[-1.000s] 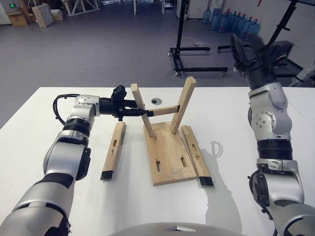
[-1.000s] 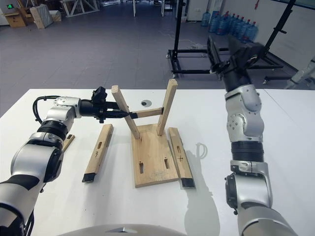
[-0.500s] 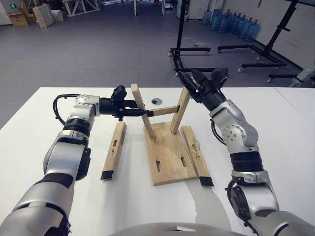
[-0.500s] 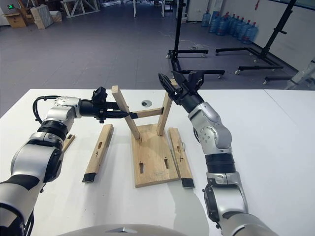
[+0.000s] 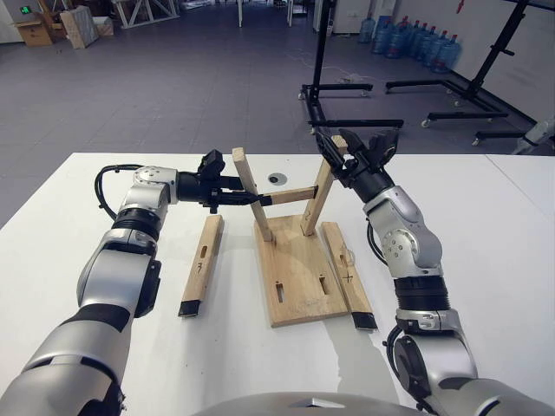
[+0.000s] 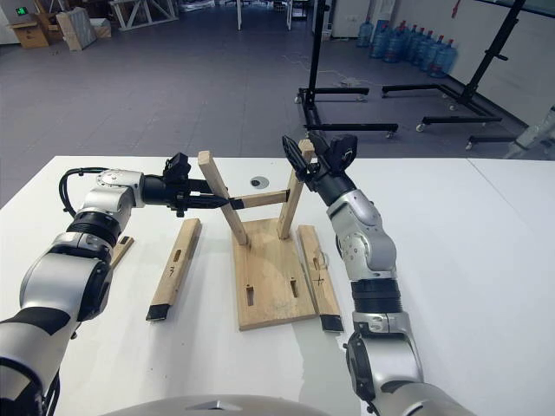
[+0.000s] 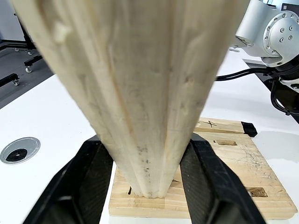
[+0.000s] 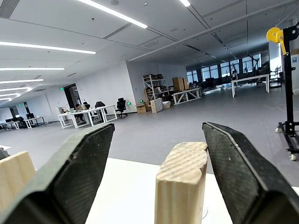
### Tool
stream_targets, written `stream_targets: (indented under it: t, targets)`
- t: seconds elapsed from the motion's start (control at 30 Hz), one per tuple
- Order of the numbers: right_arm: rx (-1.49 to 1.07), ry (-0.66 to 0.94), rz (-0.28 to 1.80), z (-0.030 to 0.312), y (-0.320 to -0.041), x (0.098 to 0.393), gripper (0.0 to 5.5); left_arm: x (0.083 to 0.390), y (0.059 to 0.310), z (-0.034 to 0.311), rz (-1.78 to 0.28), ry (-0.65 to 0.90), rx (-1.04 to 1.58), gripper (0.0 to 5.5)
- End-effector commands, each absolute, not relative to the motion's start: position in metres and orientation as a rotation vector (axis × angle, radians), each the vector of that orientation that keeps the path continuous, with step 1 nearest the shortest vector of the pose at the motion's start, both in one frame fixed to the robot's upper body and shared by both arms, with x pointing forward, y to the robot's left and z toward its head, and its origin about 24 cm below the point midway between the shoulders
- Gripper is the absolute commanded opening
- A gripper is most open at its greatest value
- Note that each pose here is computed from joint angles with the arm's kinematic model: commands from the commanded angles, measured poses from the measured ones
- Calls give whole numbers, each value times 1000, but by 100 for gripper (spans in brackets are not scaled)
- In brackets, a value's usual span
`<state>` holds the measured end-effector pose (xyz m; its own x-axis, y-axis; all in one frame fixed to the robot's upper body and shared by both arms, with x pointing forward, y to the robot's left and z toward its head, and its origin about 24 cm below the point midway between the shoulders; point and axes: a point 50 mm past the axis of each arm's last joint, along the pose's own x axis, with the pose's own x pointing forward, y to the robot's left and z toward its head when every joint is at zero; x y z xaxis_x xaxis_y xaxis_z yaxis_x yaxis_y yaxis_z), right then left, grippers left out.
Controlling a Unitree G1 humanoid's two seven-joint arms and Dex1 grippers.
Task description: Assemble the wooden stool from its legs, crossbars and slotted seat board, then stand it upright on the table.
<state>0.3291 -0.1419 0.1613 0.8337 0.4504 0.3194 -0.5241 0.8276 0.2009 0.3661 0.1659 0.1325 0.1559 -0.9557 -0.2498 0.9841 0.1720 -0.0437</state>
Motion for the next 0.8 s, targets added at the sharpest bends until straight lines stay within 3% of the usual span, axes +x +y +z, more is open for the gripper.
stream_targets:
  t: [0.03,0.23,0.8]
  targets:
    - [98,-261,580,159,-124,322,347,362,166,118,-1406,353,198,203]
    - [-159,-279,606,153,-103,313,347,364,162,122,-1418,347,205,203]
    - [-81,-171,722,128,-78,304,347,367,132,129,-1497,322,222,203]
